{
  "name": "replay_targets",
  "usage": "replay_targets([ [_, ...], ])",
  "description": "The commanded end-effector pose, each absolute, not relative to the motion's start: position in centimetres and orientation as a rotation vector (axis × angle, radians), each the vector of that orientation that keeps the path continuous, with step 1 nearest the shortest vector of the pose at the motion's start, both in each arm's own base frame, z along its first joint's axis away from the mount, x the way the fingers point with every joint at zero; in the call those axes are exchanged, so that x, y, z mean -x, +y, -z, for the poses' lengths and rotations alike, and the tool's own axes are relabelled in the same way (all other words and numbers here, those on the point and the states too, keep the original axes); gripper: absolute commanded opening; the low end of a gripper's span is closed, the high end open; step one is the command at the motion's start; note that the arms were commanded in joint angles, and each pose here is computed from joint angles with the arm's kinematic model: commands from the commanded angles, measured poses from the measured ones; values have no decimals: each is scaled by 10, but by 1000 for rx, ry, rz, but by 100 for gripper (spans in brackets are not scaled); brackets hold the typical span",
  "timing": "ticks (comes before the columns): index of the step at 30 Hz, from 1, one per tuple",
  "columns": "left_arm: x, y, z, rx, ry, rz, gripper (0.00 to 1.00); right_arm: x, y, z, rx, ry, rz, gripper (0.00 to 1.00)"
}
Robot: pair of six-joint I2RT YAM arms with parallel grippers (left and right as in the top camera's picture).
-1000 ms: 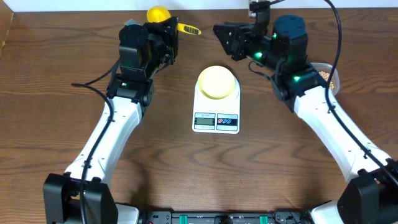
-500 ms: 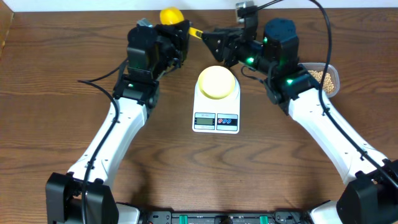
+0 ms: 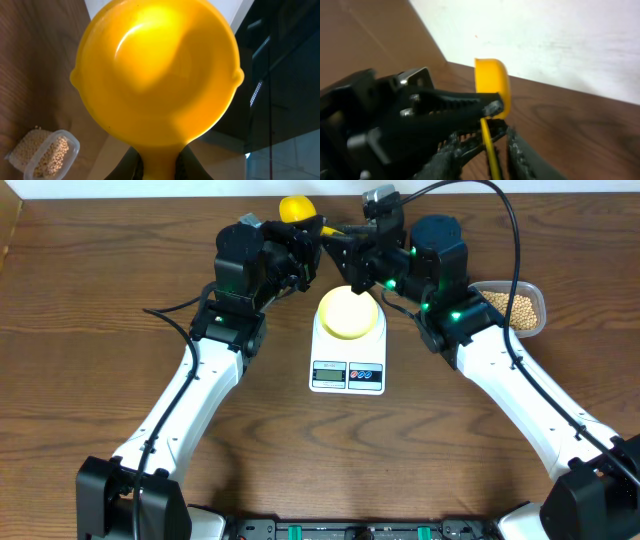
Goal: Scoop item into bowl and weigh 50g on scale
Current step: 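Grasp the scoop handle with the right gripper, release with left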
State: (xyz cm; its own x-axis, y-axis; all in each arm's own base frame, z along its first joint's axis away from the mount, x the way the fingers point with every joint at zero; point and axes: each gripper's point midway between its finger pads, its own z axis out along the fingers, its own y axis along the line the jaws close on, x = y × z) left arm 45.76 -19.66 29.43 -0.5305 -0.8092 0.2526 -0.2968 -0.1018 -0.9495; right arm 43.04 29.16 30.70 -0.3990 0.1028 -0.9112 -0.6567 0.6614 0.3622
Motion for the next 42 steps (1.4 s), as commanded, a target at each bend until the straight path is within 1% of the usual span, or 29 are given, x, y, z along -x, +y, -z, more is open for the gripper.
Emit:
replay_targets([
  [1,-454,-202,-309,1168,1760,1718,7,-433,294,-307,440,1803,-833,17],
  [4,-452,-205,-311,1148,1769,1738,7,-432,293,-301,440,1831,-832,19],
  [8,-449,-209,-315,1115,1782,1769,7,-431,294,-300,441,1834,-832,20],
  [10,-449,-210,-315,1113,1782,1769,8,-432,293,-301,439,1830,-829,15],
  [12,-449,-210,-315,1107,1785,1764,7,-433,293,-303,438,1821,-824,14],
  [13,-449,-209,-314,1106,1788,1760,7,-433,293,-303,439,1819,-823,15],
  [14,-449,-209,-314,1106,1788,1760,7,-433,293,-304,439,1815,-824,19],
  [15,-449,-209,-314,1108,1790,1759,7,-433,293,-305,439,1812,-824,27],
  [16,-449,-209,-313,1109,1791,1758,7,-434,293,-306,439,1808,-824,29],
  [19,-449,-209,-314,1088,1795,1748,8,-434,294,-308,440,1799,-825,31],
  [21,-449,-209,-313,1088,1795,1747,7,-434,294,-309,439,1792,-826,31],
  [25,-449,-209,-314,1088,1795,1748,7,-434,294,-310,440,1788,-825,24],
  [29,-449,-209,-314,1088,1795,1748,8,-436,292,-310,451,1783,-810,13],
  [30,-449,-209,-314,1088,1795,1748,8,-436,291,-310,449,1783,-809,9],
  [31,-449,-209,-314,1088,1795,1748,7,-436,291,-310,448,1783,-809,1],
  [36,-449,-209,-314,1084,1796,1745,8,-437,291,-311,447,1779,-808,1],
  [37,-449,-209,-314,1074,1798,1739,15,-437,290,-311,447,1779,-808,1],
  [38,-449,-209,-314,1060,1801,1731,24,-437,290,-311,447,1779,-807,1],
  [39,-449,-209,-314,1039,1804,1720,37,-437,290,-311,446,1780,-807,1],
  [41,-450,-208,-314,972,1813,1675,56,-439,288,-311,441,1780,-803,1],
  [42,-451,-207,-313,927,1817,1641,61,-440,286,-312,436,1778,-800,1],
])
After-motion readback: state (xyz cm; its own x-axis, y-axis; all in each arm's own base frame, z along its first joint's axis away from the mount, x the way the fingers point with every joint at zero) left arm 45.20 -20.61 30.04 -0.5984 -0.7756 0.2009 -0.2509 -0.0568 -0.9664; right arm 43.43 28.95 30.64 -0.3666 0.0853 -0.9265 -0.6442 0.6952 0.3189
